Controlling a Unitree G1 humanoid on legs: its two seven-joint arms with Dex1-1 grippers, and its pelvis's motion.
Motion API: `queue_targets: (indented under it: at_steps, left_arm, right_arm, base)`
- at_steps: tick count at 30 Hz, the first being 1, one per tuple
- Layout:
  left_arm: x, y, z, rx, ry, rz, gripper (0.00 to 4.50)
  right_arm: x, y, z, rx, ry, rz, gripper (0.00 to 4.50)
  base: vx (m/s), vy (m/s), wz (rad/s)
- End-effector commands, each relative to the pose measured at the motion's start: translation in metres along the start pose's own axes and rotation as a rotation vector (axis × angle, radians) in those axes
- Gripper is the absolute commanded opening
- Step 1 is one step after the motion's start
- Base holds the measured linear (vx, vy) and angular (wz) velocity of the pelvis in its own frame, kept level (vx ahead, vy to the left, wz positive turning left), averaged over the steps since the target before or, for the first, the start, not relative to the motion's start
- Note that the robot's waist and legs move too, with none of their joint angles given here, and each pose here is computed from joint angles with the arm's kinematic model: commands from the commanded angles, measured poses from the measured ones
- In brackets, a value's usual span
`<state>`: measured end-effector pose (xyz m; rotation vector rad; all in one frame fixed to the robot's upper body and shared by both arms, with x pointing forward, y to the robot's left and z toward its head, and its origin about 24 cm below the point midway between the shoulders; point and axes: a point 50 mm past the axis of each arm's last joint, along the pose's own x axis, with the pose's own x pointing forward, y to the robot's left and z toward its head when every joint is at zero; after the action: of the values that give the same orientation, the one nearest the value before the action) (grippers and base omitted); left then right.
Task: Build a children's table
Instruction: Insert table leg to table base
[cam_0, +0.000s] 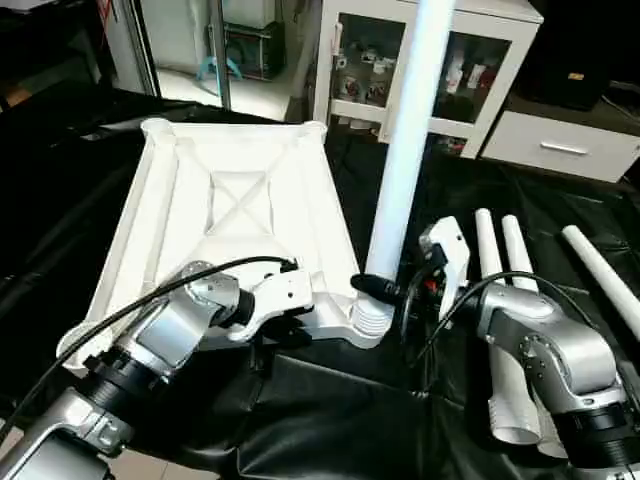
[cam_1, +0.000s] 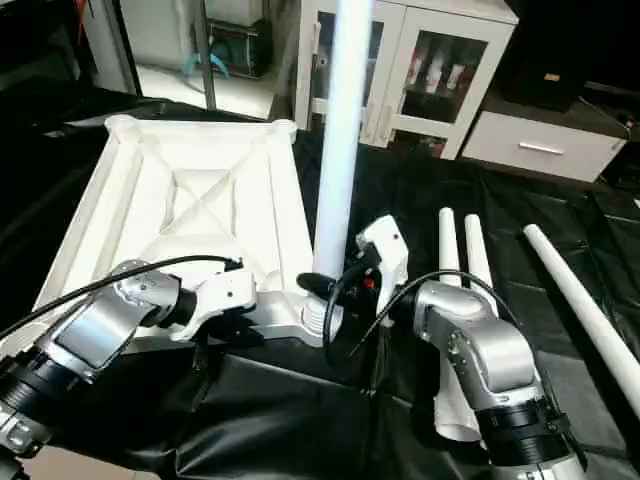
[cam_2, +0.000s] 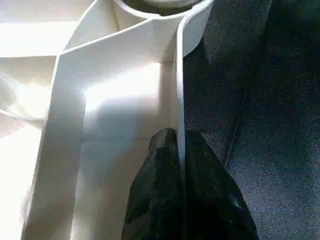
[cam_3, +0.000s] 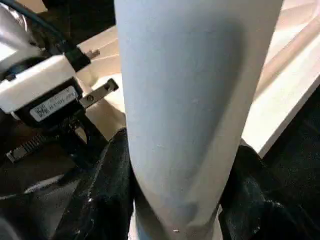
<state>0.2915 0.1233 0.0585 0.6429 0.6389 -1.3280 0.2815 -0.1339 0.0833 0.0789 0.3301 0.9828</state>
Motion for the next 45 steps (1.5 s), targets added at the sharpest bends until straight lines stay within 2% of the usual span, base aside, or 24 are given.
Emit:
queue_targets:
  at_steps: [1,13,21,25,34,40,45]
  left_arm:
    - [0.005,-0.002,-0.015,-0.053,0.036,-0.007,0.00]
    - [0.007,-0.003,-0.015,-0.052,0.035,-0.006,0.00]
    - [0.006,-0.003,-0.014,-0.072,0.002,0.010,0.00]
    - [0.006,-0.003,-0.014,-0.075,-0.008,0.015,0.00]
    - [0.006,0.000,-0.012,-0.072,-0.015,0.025,0.00]
    - [0.005,0.002,-0.012,-0.071,-0.018,0.032,0.00]
    - [0.005,0.004,-0.011,-0.073,-0.021,0.046,0.00]
  right_arm:
    - [0.001,-0.003,0.001,-0.015,0.003,-0.013,1.86]
    - [0.012,-0.011,-0.008,0.044,-0.046,-0.078,1.86]
    - [0.000,-0.016,-0.024,0.139,-0.116,-0.159,1.86]
    - [-0.005,-0.013,-0.034,0.182,-0.152,-0.179,1.86]
    - [-0.012,-0.006,-0.044,0.245,-0.252,-0.199,1.86]
    - [-0.015,0.000,-0.050,0.231,-0.290,-0.177,1.86]
    - [-0.020,0.009,-0.059,0.202,-0.276,-0.141,1.86]
  base:
    - [0.000,0.000,0.00]
    - [0.000,0.000,0.00]
    - [0.000,0.000,0.00]
    - [0.000,0.000,0.00]
    - [0.000,0.000,0.00]
    - [0.000,0.000,0.00]
    - [0.000,0.000,0.00]
